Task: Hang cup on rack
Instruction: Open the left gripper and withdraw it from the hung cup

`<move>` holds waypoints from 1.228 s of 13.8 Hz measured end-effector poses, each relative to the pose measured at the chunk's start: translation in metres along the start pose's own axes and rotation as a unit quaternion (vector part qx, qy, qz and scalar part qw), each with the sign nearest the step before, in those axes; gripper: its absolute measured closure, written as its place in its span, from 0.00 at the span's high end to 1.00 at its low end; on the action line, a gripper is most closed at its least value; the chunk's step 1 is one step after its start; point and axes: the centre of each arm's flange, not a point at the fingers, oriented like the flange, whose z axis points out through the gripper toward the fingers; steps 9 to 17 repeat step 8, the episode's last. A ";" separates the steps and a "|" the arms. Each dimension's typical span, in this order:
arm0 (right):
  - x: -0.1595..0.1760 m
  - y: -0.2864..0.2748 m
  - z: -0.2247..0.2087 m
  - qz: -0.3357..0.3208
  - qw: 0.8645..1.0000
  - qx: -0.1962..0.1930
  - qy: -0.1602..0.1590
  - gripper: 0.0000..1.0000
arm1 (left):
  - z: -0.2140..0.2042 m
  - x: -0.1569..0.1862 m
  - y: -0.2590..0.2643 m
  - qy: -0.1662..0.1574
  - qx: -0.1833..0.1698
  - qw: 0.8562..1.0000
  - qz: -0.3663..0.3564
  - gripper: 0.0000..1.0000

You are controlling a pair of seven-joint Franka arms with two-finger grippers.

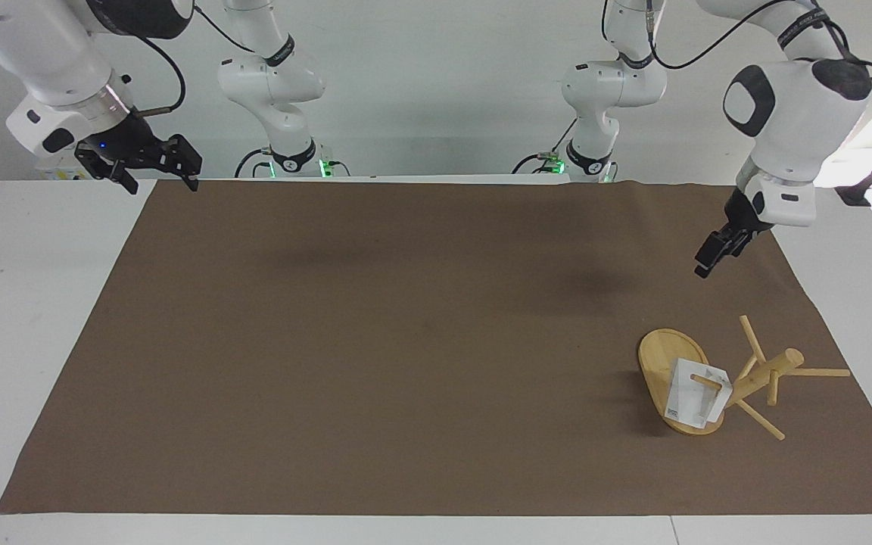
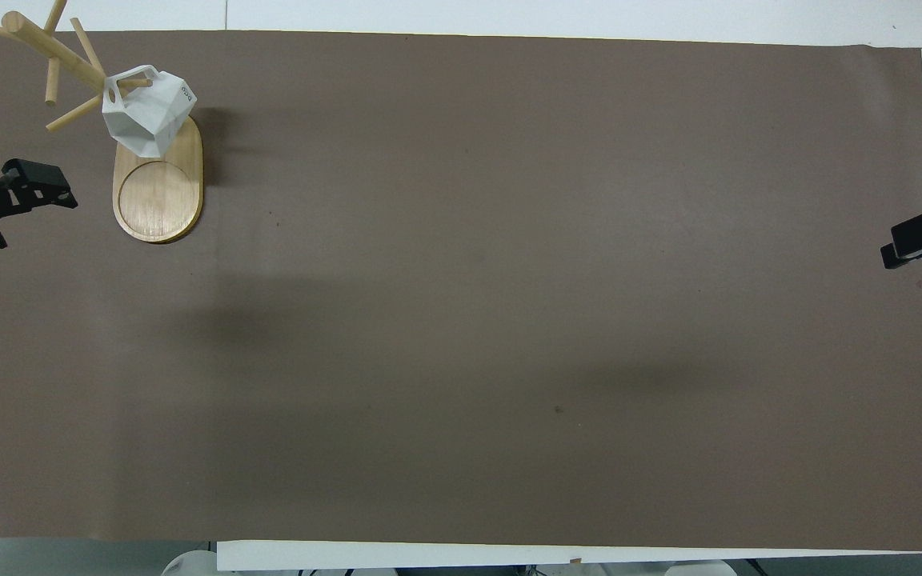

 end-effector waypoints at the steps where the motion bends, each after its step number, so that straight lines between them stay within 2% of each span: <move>1: 0.000 0.002 0.001 0.003 1.000 0.000 -0.001 1.00 | -0.018 0.000 -0.003 -0.012 0.004 0.999 0.045 1.00; 4: -0.002 0.015 0.002 0.027 1.000 0.003 -0.002 1.00 | -0.050 0.001 -0.009 -0.048 0.008 0.983 0.179 1.00; 6: -0.003 0.020 0.003 0.032 0.999 0.004 -0.003 1.00 | -0.054 0.009 -0.005 -0.054 0.008 0.976 0.211 1.00; 17: -0.002 0.018 0.004 0.030 1.000 0.003 -0.004 1.00 | -0.049 0.014 0.000 -0.059 0.008 0.974 0.220 1.00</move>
